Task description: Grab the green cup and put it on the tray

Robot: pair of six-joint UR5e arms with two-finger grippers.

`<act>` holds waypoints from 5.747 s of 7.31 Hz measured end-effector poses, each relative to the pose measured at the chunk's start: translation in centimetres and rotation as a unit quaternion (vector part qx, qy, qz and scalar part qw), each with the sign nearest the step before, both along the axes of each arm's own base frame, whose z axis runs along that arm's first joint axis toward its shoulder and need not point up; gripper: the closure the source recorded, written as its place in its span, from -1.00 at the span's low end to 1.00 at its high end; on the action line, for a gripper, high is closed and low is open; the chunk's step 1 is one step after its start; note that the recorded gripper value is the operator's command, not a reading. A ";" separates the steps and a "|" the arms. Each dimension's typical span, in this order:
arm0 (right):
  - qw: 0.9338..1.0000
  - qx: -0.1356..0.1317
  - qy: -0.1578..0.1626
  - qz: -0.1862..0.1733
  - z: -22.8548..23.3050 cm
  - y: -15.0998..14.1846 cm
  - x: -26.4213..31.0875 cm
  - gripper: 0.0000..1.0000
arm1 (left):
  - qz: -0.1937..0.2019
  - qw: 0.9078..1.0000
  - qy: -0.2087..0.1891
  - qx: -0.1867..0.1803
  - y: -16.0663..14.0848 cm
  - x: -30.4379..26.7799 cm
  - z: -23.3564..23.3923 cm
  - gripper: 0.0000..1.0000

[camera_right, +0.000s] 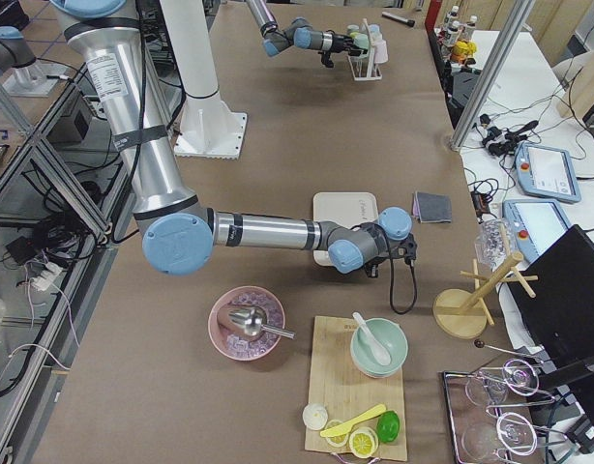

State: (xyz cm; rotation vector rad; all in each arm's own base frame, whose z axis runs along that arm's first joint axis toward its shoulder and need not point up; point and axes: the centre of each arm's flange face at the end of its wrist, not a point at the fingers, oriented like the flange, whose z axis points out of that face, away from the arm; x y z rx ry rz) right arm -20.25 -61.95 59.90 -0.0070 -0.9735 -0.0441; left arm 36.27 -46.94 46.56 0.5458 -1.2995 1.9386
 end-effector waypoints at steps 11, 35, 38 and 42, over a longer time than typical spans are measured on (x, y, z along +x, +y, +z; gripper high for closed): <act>0.998 0.006 -0.042 0.039 -24.3 0.3 -21.8 1.00 | -0.040 0.990 0.095 0.101 3.6 -8.6 -7.5 0.72; 0.998 -0.021 -0.032 0.053 -24.5 5.9 -27.1 -1.00 | 0.054 0.145 0.902 -0.404 1.0 16.3 -17.8 0.72; 0.997 -0.049 -0.006 0.061 -19.0 4.3 -21.8 -1.00 | 0.030 0.175 0.888 -0.424 0.0 18.8 -18.2 0.72; 0.994 -0.052 0.070 0.061 -16.1 0.8 -16.0 -1.00 | 0.027 0.189 0.886 -0.423 -0.6 20.7 -17.0 0.70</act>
